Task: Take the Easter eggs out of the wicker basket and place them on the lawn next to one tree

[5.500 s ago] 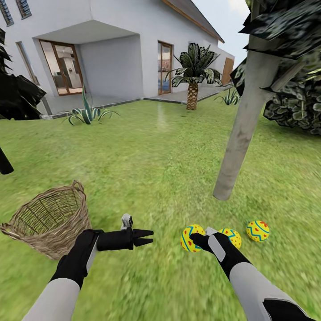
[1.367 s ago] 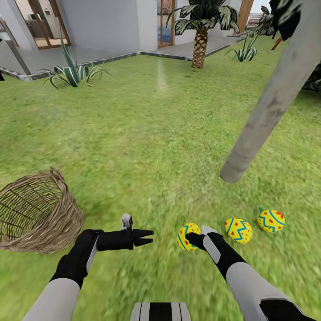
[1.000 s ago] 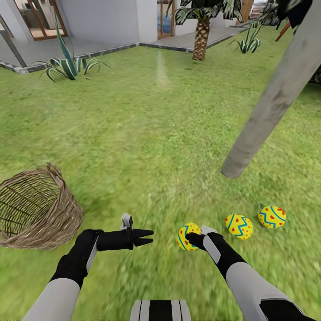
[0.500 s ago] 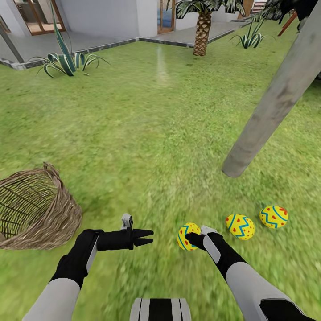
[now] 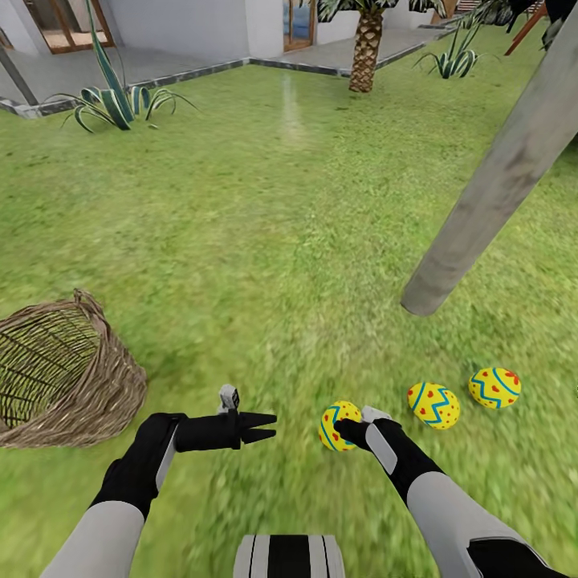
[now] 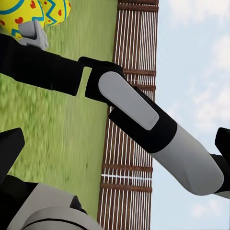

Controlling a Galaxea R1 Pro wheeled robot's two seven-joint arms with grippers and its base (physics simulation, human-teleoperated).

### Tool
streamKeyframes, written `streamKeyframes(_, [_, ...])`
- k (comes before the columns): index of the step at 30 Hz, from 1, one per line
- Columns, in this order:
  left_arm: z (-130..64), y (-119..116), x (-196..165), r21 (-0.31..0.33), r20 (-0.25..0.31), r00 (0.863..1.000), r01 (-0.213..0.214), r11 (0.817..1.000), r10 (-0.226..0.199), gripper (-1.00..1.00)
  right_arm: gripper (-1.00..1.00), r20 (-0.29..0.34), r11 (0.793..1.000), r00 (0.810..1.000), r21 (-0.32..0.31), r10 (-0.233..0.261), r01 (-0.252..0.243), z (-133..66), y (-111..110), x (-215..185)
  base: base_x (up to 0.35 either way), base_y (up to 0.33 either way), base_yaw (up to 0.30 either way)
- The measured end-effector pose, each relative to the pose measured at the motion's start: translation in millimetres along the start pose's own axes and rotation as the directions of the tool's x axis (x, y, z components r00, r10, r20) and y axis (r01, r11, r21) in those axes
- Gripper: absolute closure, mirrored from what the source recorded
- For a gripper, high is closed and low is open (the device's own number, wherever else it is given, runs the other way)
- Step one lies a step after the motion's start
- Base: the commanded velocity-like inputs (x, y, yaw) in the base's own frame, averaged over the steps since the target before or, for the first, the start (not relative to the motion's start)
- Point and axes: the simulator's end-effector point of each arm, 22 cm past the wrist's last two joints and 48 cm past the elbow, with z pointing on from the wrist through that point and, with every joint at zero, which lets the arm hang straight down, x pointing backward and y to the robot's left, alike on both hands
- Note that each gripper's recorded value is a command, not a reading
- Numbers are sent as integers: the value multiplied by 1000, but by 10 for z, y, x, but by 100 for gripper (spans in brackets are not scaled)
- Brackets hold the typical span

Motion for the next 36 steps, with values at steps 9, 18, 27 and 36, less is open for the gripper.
streamKeyframes(9, [2,41,8,-1,-1,1000,8,1000,-8,-100,100,-8,1000,1000,3,1,-1,34,-16,35,0,0,0])
streamKeyframes(18, [-8,43,2,-2,2,1000,8,1000,-8,-100,100,-9,1000,1000,2,3,-3,35,-18,39,2,0,0])
streamKeyframes(27, [-4,45,5,-2,1,1000,9,1000,-9,-100,100,-4,1000,1000,1,14,-14,34,-34,18,77,0,0])
streamKeyframes(36, [1,103,16,-3,0,1000,20,1000,-20,-100,100,-10,1000,1000,2,22,-22,82,-57,52,0,0,0])
